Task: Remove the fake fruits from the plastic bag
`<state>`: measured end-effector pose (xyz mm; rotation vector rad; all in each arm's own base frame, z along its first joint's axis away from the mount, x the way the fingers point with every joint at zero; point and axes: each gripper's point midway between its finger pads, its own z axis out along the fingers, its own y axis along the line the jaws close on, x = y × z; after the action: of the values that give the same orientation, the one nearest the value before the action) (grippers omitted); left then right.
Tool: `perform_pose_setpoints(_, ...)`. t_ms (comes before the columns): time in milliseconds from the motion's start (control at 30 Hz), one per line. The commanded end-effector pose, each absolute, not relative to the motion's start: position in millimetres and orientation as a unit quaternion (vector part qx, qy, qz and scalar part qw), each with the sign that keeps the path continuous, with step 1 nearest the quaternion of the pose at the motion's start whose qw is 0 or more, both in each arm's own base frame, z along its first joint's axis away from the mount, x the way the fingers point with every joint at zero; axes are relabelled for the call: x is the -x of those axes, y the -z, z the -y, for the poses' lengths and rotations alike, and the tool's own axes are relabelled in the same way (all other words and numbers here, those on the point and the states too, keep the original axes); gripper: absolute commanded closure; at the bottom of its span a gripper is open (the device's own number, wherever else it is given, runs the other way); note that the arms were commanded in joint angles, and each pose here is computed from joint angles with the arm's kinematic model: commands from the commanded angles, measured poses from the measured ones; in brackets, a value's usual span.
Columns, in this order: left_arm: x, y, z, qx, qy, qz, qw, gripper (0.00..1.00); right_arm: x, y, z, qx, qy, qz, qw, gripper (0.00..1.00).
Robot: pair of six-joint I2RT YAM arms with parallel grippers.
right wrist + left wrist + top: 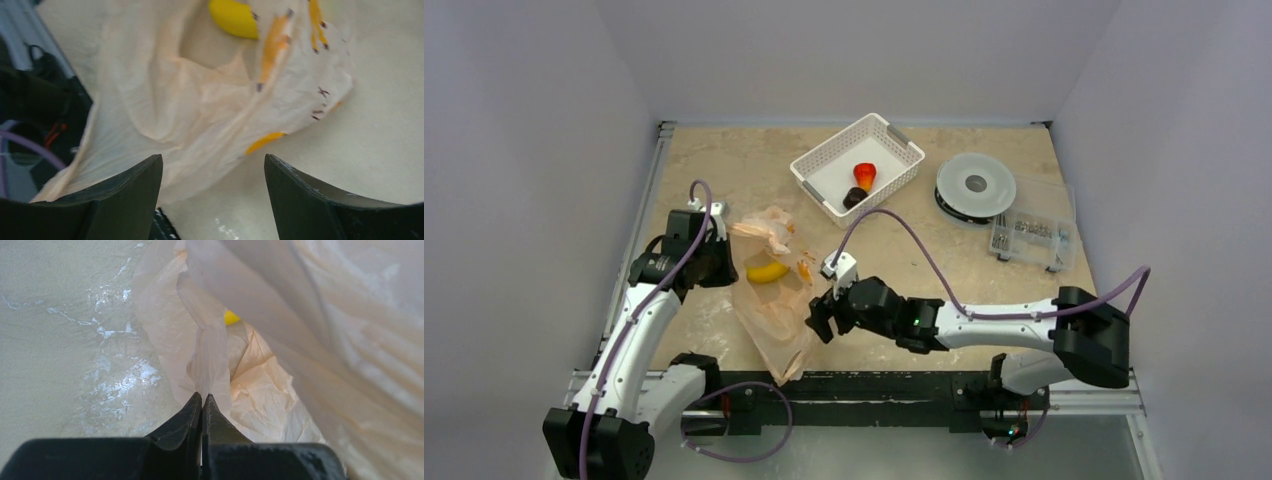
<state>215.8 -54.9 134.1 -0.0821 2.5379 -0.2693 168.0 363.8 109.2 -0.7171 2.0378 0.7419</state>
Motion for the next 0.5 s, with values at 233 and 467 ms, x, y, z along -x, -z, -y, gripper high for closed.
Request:
perform_pose_setpoints(233,-220,-147,56,0.030,0.102,-0.943,0.314,1.00,-175,-182,-446,0.244,-0.346,-0.771,0.476,0.47)
perform_pose_setpoints(467,-220,-148,55,0.031,0.101,-0.942,0.318,1.00,-171,-159,-495,0.045,-0.432,-0.828,0.355,0.50)
